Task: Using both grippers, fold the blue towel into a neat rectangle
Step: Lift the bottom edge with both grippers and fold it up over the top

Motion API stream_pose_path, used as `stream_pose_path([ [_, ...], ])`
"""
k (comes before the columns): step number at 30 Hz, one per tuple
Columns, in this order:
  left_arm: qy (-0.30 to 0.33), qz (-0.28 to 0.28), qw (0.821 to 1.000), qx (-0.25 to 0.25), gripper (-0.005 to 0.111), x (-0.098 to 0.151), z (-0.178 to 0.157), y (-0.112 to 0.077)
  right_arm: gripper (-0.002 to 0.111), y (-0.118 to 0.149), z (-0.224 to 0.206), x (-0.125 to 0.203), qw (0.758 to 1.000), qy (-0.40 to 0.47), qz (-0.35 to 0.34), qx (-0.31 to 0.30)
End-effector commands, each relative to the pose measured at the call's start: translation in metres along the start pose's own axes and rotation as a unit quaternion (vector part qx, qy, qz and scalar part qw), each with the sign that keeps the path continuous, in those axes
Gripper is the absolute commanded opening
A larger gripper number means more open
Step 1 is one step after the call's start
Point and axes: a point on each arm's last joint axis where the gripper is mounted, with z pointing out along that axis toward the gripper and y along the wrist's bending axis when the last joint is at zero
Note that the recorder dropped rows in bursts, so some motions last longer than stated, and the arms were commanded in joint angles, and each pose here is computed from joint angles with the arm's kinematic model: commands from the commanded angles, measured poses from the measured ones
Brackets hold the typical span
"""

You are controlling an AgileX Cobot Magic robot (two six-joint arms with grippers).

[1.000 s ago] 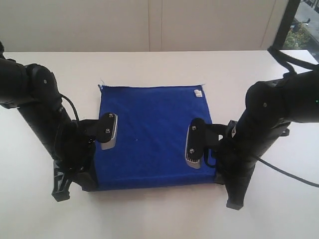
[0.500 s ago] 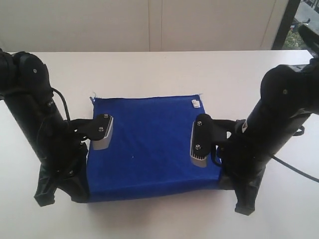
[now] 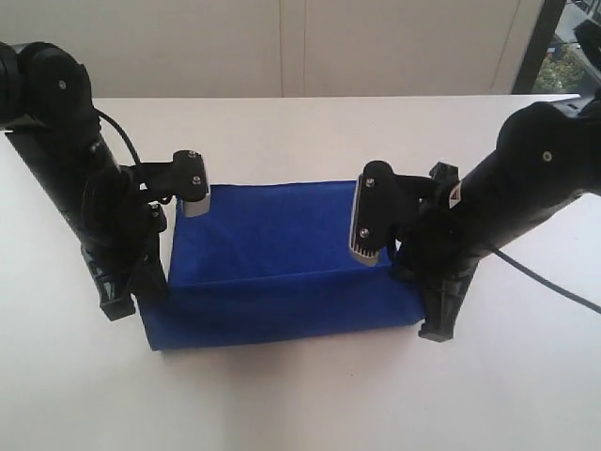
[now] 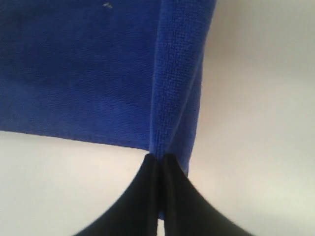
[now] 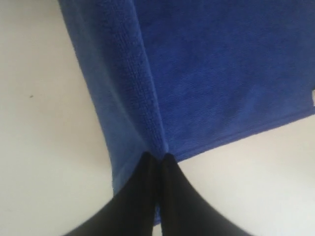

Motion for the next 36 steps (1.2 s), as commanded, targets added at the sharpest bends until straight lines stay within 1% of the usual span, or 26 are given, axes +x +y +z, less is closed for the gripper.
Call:
stream_pose_path([
  [1,-0.014,-0.005,0.999,-0.037,0.000,-0.004,-0.005,0.005,0.000,-0.012,-0.004,-0.005,0.998,-0.024,-0.010,0.059],
  [7,-0.043,-0.007,0.996,-0.082,0.000,-0.009,-0.006,0.013,0.000,-0.021,-0.007,-0.011,0.992,-0.057,-0.007,0.111],
  [11,-0.061,-0.009,0.992,-0.109,0.000,-0.012,-0.007,0.017,0.000,-0.027,-0.008,-0.010,0.989,-0.067,0.000,0.132],
  [16,-0.090,-0.022,0.984,-0.153,0.000,-0.017,-0.010,0.026,0.000,-0.038,-0.010,-0.001,0.984,-0.070,0.026,0.159],
  [21,-0.112,-0.033,0.977,-0.180,0.000,-0.021,-0.014,0.031,0.000,-0.043,-0.008,0.001,0.982,-0.074,0.031,0.173],
  [23,-0.124,-0.044,0.972,-0.193,0.000,-0.022,-0.020,0.036,0.000,-0.046,0.003,0.001,0.981,-0.075,0.031,0.177],
  [24,-0.133,-0.052,0.968,-0.206,0.000,-0.022,-0.025,0.041,0.000,-0.048,0.011,0.000,0.981,-0.075,0.031,0.178],
  [27,-0.143,-0.059,0.962,-0.223,0.000,-0.021,-0.030,0.050,0.000,-0.056,0.018,-0.004,0.980,-0.076,0.031,0.180],
  [30,-0.145,-0.065,0.960,-0.231,0.000,-0.024,-0.024,0.063,0.000,-0.072,0.027,-0.013,0.979,-0.080,0.031,0.186],
  [36,-0.149,-0.065,0.957,-0.239,0.000,-0.033,-0.015,0.080,0.000,-0.096,0.052,-0.025,0.977,-0.083,0.032,0.193],
])
